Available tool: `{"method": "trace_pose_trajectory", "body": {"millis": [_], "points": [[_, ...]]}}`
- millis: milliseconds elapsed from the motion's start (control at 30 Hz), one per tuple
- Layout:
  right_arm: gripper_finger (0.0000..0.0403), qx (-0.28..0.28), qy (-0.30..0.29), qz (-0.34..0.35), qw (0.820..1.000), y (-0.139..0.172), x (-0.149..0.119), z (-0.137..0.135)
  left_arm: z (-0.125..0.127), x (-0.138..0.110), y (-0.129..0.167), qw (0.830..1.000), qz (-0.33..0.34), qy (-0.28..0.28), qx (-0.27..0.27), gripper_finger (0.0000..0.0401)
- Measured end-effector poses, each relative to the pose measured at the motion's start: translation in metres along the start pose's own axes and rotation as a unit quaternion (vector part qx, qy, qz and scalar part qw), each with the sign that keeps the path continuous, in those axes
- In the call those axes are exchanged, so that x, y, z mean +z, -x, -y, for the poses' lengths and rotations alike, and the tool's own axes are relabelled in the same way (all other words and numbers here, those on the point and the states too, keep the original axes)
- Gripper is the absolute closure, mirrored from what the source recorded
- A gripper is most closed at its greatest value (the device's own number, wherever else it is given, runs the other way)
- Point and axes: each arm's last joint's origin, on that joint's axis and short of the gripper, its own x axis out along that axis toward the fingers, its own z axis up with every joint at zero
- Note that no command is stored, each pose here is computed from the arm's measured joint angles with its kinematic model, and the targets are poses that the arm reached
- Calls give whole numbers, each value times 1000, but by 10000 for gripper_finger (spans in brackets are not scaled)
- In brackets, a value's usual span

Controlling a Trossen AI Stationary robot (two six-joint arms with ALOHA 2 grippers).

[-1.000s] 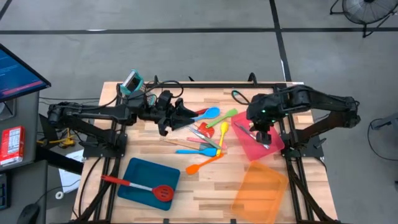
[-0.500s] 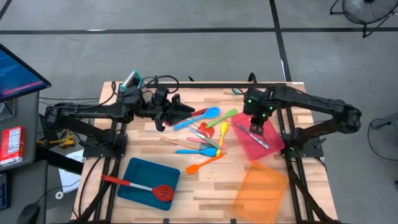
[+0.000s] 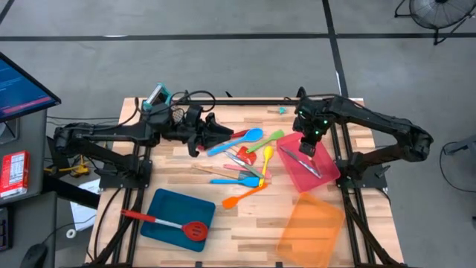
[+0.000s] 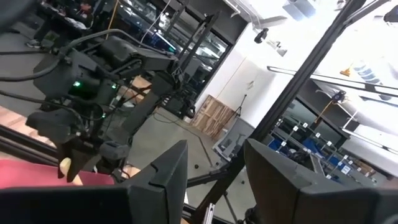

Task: Pick & Place Kitchen Items
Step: Put the yellow table knife into the red bin

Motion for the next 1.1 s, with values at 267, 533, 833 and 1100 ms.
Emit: {"method": "trace_pose_trajectory", "body": {"millis": [267,533,833,1100], "points": [[366,-3,-4,-4,1000,1,-2,5,4,27,24,999,47,11,7,261],[366,-2,3,-4,1000,1,-2,5,22,52,71,997,71,4,29,261],[366,1,-7,-17,1000,-12,-7,8,30,62,105,994,85,-11,63,261],[366,3,-15,-23,1000,-25,-11,11,32,66,113,992,98,-35,74,261]]}}
